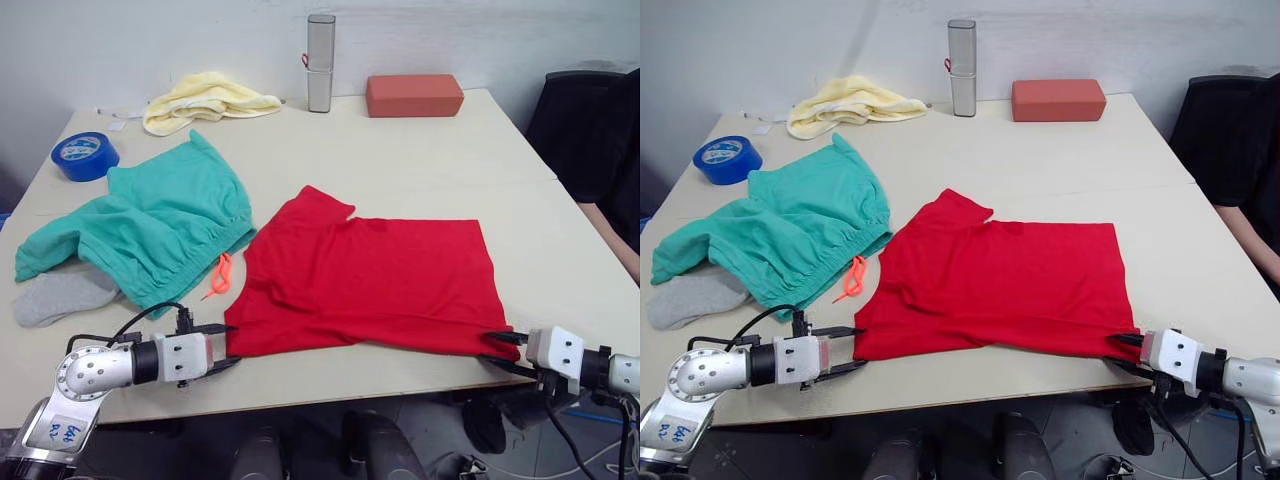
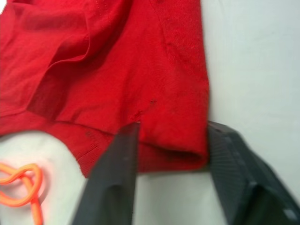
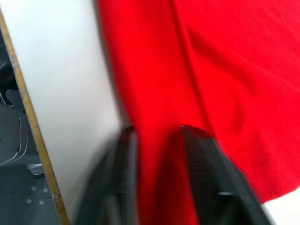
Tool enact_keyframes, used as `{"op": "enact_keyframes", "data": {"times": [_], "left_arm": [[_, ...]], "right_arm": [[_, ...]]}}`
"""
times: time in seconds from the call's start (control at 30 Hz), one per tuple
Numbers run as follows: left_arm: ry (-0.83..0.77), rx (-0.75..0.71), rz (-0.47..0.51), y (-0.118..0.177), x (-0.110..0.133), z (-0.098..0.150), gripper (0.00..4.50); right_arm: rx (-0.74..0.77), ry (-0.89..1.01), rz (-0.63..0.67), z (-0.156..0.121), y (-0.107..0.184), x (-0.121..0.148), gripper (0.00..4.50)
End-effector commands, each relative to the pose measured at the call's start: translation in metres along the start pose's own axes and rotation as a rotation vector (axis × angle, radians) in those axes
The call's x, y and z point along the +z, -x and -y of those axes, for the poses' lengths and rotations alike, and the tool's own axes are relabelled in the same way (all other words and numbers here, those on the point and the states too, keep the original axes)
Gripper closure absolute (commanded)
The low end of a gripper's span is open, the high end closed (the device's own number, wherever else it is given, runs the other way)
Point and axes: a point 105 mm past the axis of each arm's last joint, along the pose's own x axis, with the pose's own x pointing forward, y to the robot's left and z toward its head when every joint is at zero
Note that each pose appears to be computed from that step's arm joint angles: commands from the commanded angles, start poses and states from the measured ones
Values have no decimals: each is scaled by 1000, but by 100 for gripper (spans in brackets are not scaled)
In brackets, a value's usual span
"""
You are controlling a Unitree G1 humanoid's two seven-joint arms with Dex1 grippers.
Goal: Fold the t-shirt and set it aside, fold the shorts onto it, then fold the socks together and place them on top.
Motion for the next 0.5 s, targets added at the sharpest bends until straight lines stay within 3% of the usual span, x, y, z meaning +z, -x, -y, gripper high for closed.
{"op": "enact_keyframes", "data": {"times": [0.03,0.13,0.5], "left_arm": [[46,-30,-41,-2,-9,7,348],[72,-50,-31,-3,-8,11,442],[182,-172,88,26,20,37,446]], "right_arm": [[6,38,-25,-2,5,-6,446],[9,49,-25,-3,6,-9,450],[100,-14,-3,-17,29,-14,450]]}}
